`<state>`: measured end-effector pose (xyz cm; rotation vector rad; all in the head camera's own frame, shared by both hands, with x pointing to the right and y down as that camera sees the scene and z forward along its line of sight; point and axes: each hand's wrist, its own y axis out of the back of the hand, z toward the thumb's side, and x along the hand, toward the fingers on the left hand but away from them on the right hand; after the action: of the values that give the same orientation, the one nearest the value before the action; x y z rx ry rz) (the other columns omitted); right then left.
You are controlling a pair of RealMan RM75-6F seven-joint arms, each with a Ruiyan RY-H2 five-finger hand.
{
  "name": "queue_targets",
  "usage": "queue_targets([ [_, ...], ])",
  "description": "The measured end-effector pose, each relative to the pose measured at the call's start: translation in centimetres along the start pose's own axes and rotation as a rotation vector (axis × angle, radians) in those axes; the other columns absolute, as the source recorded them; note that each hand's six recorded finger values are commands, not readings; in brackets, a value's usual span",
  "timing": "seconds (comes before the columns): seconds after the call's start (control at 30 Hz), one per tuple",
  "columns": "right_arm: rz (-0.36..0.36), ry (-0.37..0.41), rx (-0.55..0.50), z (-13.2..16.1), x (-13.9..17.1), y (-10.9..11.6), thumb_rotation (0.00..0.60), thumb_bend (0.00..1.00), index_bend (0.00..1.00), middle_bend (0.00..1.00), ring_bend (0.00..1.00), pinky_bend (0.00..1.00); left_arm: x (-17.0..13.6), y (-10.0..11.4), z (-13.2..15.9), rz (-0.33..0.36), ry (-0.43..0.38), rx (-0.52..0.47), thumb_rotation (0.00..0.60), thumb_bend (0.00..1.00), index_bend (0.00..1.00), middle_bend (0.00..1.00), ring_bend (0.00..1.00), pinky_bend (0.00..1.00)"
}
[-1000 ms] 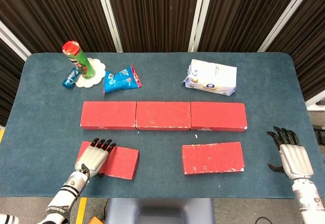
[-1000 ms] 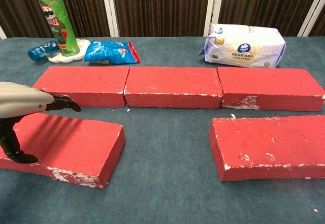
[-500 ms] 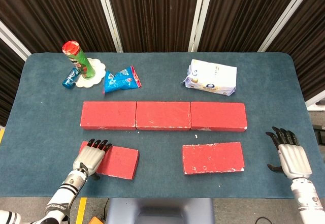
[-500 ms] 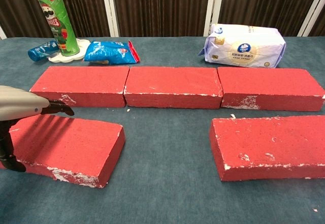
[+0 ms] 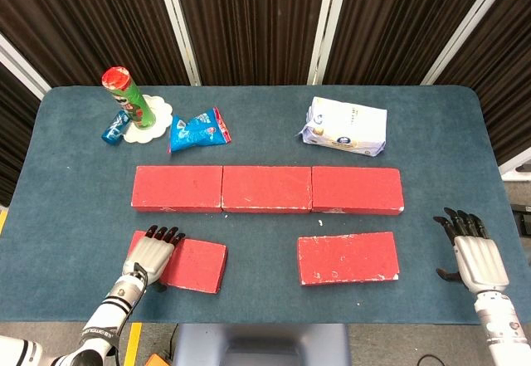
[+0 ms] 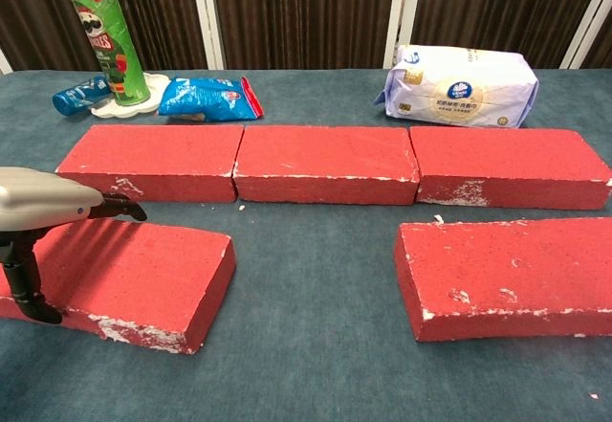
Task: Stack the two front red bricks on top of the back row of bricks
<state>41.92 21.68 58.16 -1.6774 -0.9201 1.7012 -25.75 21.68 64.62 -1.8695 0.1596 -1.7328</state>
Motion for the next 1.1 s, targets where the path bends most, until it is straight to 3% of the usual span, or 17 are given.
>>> queue_targets([
  [0.07,0.0,0.0,0.0,0.01,-0.01,0.01,0.6,0.0,0.28,0.15,0.07,0.0,0.13,-0.02,-0.03,0.003,0.002,0.002,0.6,0.02,0.0,0.0,0.0,0.0],
  [0.23,0.003,-0.001,0.003,0.04,-0.01,-0.06,0.6,0.0,0.28,0.15,0.07,0.0,0.19,0.06,-0.12,0.007,0.006,0.005,0.6,0.19,0.0,0.0,0.0,0.01],
  [0.53,0.004,-0.002,0.001,0.09,0.02,-0.1,0.6,0.0,0.29,0.15,0.07,0.0,0.23,-0.05,-0.54,0.006,0.025,0.019,0.6,0.19,0.0,0.0,0.0,0.04],
  [1.1,0.012,-0.008,0.002,0.05,0.0,-0.16,0.6,0.0,0.31,0.15,0.07,0.0,0.52,-0.36,0.0,-0.028,0.01,0.053,0.6,0.19,0.0,0.0,0.0,0.02],
])
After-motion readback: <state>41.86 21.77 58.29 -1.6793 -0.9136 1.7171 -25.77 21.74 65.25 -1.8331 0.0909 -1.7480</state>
